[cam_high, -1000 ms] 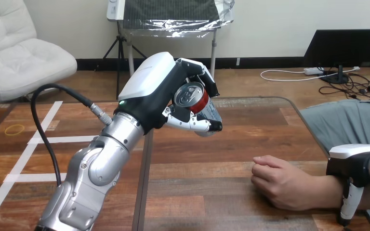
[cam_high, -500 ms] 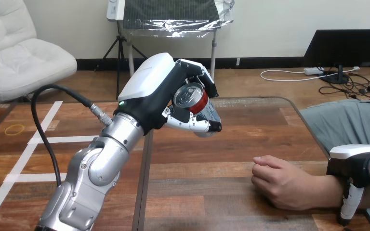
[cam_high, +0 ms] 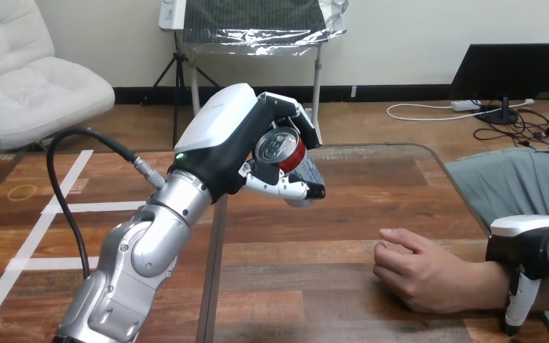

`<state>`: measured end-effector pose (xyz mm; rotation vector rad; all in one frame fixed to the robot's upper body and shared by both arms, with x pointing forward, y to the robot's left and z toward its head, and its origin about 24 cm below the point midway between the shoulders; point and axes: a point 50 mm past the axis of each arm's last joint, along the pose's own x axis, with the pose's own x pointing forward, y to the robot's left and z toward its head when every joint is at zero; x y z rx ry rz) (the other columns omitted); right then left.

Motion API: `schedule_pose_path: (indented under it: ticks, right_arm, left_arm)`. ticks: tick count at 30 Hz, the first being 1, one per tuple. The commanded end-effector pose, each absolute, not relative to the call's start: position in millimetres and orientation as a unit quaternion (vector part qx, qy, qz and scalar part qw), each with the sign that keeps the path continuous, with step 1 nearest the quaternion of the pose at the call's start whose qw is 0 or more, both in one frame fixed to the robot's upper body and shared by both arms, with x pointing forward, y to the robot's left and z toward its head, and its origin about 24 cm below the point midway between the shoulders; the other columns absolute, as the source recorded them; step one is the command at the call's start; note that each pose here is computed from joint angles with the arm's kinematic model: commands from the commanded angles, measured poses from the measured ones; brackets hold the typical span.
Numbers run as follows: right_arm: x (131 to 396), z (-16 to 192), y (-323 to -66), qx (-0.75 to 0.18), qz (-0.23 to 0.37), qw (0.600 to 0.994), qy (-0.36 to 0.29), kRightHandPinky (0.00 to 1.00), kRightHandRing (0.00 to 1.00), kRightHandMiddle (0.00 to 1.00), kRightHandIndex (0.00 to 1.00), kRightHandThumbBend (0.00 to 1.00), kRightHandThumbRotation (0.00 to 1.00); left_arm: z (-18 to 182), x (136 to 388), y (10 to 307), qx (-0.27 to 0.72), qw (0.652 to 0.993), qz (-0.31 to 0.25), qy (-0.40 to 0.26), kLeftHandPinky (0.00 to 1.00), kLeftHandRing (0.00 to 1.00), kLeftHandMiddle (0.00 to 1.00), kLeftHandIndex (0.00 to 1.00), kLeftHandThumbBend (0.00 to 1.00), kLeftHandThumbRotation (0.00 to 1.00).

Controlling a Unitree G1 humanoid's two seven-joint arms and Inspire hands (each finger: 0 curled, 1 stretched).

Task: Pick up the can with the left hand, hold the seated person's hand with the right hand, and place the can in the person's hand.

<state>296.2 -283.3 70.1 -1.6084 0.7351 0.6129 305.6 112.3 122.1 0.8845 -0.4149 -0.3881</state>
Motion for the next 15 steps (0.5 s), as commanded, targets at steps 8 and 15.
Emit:
schedule_pose_path:
  ticks: [8,15]
  right_arm:
    - [288.8,60.1,-280.6,-0.682,0.279,0.592,0.327,0.39,0.51,0.58,0.53,0.67,0.0]
    - [290.5,63.1,-280.4,-0.683,0.277,0.592,0.325,0.37,0.46,0.54,0.53,0.66,0.0]
  left_arm:
    - [145.5,313.5,112.8,0.421,0.861,-0.159,-0.237,0.29,0.35,0.43,0.49,0.6,0.0]
    - [145.2,313.7,113.2,0.422,0.86,-0.159,-0.239,0.29,0.34,0.43,0.49,0.6,0.0]
